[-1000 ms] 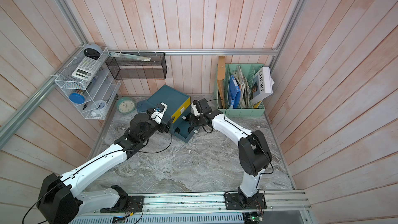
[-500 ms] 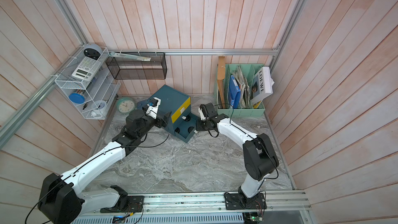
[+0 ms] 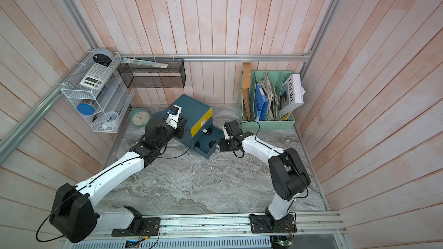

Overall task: Put the bluetooth earphones in the drawer according to color
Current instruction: Close the drawer in the storage box, then adjust the storage box at the center of the board.

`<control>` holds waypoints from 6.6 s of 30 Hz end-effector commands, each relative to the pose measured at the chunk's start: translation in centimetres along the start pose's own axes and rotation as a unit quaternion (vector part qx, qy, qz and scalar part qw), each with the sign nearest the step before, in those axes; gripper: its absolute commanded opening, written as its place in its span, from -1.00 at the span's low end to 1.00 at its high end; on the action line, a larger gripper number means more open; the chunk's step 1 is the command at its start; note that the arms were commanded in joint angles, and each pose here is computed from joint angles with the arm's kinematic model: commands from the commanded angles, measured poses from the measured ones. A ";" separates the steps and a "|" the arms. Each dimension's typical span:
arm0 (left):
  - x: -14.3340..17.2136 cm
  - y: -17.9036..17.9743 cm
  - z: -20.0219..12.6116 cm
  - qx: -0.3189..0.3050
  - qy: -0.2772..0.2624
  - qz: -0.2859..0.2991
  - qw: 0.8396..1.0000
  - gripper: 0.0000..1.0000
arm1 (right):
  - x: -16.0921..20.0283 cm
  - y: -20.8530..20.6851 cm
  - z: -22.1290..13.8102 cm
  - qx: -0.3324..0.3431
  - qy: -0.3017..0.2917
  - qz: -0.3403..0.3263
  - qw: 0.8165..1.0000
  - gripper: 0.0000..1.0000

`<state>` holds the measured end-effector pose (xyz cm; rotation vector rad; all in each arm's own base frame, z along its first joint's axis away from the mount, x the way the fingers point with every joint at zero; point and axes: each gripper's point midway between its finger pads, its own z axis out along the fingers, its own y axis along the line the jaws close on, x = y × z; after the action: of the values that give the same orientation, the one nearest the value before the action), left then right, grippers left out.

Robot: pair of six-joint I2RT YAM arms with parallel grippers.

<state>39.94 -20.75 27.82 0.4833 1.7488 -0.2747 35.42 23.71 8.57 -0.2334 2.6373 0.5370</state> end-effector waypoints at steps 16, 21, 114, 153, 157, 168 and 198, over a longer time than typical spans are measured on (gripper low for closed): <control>3.8 -0.3 1.8 0.009 0.061 -0.014 0.998 -0.48 | -0.2 0.5 1.3 -0.031 -0.018 0.032 0.999 -1.00; 3.7 -0.3 1.6 0.009 0.065 -0.005 0.998 -0.48 | -1.2 1.2 1.9 -0.045 -0.022 0.038 0.998 -1.00; 2.6 0.1 0.2 -0.008 0.054 0.024 0.998 -0.50 | -6.2 9.5 7.7 -0.209 -0.031 0.119 0.970 -1.00; -2.8 0.6 -3.3 -0.010 0.016 -0.030 0.999 1.00 | -10.3 4.1 -4.0 -0.106 -0.123 0.011 0.987 0.28; -3.5 1.1 -3.6 -0.022 0.013 -0.034 0.999 1.00 | -12.4 4.2 -6.5 -0.102 -0.170 -0.012 0.980 0.32; -4.0 1.2 -4.8 -0.023 0.016 -0.094 0.995 1.00 | -17.9 4.4 -9.8 -0.116 -0.228 -0.056 0.965 0.37; 2.4 1.9 -3.3 -0.047 0.004 -0.185 0.982 1.00 | -20.7 10.9 -2.5 -0.223 -0.082 -0.162 0.958 0.37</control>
<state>36.94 -17.32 25.66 0.1252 1.8942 -0.4221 50.70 34.83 25.99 -0.6916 2.1312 0.9959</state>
